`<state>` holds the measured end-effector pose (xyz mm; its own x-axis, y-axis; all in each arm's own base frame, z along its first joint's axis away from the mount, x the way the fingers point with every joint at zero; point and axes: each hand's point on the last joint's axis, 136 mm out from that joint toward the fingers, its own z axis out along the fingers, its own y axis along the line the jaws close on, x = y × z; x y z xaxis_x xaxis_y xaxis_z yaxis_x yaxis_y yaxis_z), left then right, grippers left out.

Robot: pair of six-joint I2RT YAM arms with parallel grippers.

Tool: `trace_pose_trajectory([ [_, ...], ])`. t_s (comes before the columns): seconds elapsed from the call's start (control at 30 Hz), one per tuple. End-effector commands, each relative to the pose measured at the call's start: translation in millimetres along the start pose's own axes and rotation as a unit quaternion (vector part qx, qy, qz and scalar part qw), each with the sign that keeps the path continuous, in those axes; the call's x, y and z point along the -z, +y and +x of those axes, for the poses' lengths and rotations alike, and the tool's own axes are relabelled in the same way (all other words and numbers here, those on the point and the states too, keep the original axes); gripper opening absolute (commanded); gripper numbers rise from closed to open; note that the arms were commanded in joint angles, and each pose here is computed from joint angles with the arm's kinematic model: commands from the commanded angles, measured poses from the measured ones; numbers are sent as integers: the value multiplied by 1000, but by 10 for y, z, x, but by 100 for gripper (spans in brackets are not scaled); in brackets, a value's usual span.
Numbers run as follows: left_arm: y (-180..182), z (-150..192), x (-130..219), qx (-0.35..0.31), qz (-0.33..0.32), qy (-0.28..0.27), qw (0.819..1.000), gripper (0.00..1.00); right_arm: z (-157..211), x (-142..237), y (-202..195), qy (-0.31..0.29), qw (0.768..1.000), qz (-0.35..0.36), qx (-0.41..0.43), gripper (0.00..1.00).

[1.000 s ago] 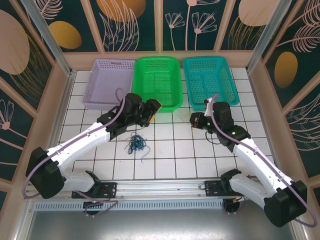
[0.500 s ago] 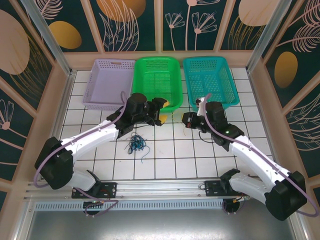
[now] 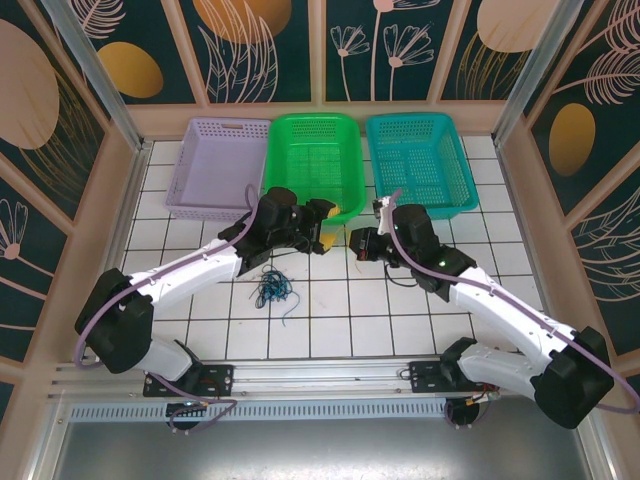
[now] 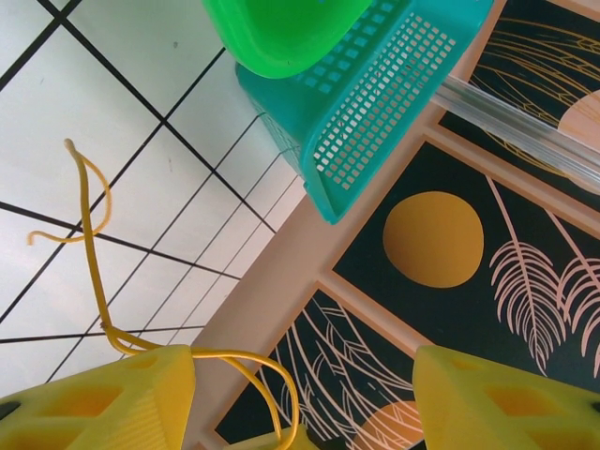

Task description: Untangle the cables

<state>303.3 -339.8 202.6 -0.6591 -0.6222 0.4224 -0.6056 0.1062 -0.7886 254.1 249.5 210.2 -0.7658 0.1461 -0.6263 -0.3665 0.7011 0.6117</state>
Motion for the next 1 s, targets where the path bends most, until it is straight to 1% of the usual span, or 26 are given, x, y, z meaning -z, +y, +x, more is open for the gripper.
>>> trace_pose_trajectory([
  [0.0,-15,-7,33,-1,-6,-11,1000,64,-157,46,72,-24,999,7,19,0],
  [0.17,44,-60,177,-7,-19,-37,999,68,-183,58,26,-30,999,22,20,0],
  [0.3,39,-43,225,11,-8,-33,999,70,-206,48,37,-35,999,20,20,0],
  [0.47,-22,-26,157,21,2,-25,999,71,-182,11,87,-30,999,8,21,0],
  [0.6,-6,-33,100,23,-1,-22,1000,69,-165,4,122,-29,999,2,22,0],
  [0.97,30,-92,77,20,-7,-35,999,62,-124,19,176,-26,999,-4,27,0],
])
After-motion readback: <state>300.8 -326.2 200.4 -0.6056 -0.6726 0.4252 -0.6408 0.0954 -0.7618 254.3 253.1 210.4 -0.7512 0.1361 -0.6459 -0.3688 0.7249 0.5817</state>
